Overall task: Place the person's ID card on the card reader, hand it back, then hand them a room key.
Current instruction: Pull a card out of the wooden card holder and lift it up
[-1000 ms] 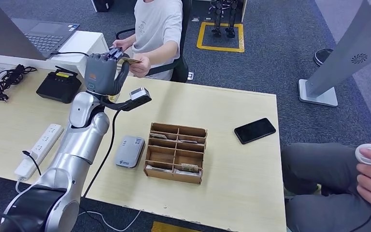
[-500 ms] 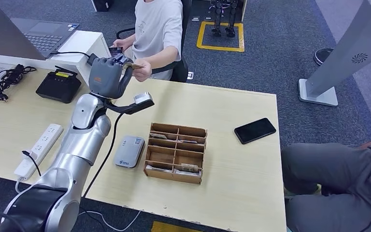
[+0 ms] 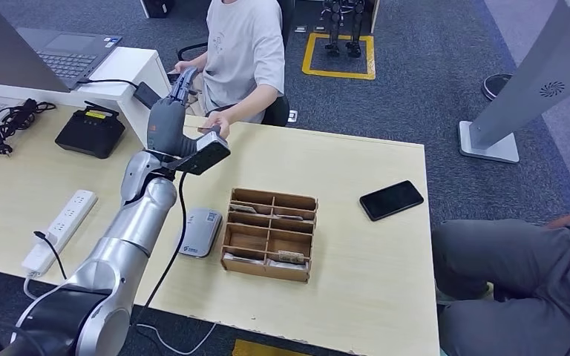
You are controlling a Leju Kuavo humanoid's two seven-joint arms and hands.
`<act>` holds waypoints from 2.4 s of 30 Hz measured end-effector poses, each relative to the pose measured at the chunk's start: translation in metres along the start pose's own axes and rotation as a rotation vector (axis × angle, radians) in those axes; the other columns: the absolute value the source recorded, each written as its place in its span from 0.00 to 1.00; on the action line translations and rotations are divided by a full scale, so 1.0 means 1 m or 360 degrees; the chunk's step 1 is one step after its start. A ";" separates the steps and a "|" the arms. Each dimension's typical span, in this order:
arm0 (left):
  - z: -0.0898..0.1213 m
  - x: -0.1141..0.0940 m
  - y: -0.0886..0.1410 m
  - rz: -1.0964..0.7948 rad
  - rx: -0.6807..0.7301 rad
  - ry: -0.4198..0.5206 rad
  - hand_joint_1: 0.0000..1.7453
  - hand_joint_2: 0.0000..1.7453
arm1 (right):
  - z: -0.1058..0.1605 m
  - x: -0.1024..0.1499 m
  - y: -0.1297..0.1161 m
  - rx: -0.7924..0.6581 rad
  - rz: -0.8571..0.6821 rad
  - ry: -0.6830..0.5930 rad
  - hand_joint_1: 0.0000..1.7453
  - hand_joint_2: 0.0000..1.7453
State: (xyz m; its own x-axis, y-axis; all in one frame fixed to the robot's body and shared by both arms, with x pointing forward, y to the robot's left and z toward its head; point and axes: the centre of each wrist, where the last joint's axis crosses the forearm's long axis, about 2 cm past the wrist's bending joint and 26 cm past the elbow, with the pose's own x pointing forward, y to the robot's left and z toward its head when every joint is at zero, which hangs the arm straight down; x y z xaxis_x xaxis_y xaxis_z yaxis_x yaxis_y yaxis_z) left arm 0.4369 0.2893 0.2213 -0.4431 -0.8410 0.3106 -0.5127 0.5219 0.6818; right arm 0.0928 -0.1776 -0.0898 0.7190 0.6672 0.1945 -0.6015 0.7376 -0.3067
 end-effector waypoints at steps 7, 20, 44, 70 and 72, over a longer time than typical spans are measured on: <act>0.045 0.009 -0.007 0.0123 -0.0088 -0.0053 0.00 1.00 | 0.001 -0.009 0.005 -0.0007 -0.0091 0.0039 0.00 0.00; 0.075 0.054 -0.012 0.0307 -0.0274 -0.0411 0.00 1.00 | 0.001 -0.013 0.006 -0.0037 -0.0192 0.0047 0.00 0.00; 0.080 0.078 -0.012 0.0355 -0.0293 -0.0543 0.00 1.00 | 0.002 -0.017 0.008 -0.0035 -0.0220 0.0058 0.00 0.00; 0.233 0.142 -0.014 0.1022 -0.0383 -0.0457 0.00 1.00 | 0.002 -0.024 0.009 -0.0090 -0.0446 0.0161 0.00 0.00; 0.239 0.141 -0.013 0.0916 -0.0379 -0.0488 0.00 1.00 | 0.002 -0.024 0.009 -0.0090 -0.0445 0.0161 0.00 0.00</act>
State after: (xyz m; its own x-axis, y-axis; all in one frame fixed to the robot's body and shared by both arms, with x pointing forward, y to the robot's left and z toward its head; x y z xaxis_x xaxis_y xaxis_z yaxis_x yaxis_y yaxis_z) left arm 0.2054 0.1982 0.0979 -0.8019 -0.3431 0.4891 0.0261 0.7977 0.6025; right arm 0.0693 -0.1869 -0.0955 0.8868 0.4231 0.1858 -0.3569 0.8826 -0.3062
